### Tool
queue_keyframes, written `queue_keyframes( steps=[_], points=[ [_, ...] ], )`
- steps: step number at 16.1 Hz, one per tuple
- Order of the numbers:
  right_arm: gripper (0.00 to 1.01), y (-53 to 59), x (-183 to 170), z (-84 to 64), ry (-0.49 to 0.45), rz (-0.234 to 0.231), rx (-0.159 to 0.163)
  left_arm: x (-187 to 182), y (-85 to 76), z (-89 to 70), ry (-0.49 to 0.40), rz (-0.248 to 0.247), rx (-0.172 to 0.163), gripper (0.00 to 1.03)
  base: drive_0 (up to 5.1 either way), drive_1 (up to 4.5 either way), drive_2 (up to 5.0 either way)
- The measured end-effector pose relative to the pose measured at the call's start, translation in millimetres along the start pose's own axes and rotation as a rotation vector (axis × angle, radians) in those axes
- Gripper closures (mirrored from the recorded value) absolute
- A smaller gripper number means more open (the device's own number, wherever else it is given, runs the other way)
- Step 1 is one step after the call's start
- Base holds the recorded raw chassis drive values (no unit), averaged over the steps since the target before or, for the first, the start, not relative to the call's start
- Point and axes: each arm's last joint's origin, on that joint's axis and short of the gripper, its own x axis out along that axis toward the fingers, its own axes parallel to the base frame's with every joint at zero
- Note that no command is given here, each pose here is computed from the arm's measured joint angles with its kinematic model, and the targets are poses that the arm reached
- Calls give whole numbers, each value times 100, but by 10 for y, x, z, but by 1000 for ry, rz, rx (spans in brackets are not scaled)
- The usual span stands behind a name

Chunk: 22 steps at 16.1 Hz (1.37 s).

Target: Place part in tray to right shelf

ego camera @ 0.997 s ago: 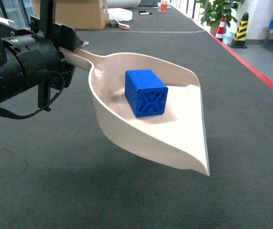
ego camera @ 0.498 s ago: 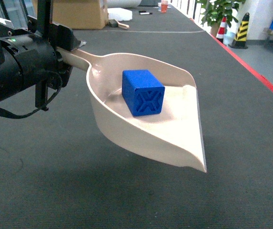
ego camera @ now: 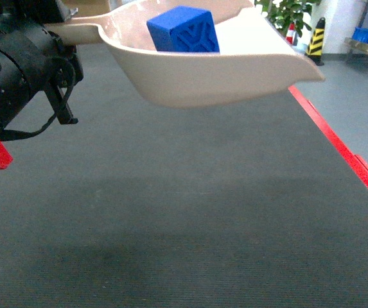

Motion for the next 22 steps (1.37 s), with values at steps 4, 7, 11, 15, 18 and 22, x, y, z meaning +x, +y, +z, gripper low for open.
queue_keyframes(
  steps=[4, 7, 11, 15, 18, 22],
  points=[
    [3, 1, 1, -1, 2, 1, -1, -32, 93, -72, 17, 104, 21, 90, 503, -243, -243],
    [3, 0, 0, 0, 1, 0, 0, -32, 76, -70, 15, 96, 29, 90, 507, -239, -239],
    [3, 1, 2, -3, 3, 1, -1, -33, 54, -70, 13, 88, 29, 90, 508, -238, -238],
    [3, 1, 2, -3, 2, 1, -1, -33, 49, -71, 14, 86, 29, 90, 504, -242, -242],
    [3, 0, 1, 2, 0, 0, 0, -32, 51, -67, 13, 89, 30, 90, 510, -236, -236],
    [3, 1, 1, 0, 2, 1, -1, -35, 48, -77, 14, 85, 28, 90, 498, -248, -248]
  ],
)
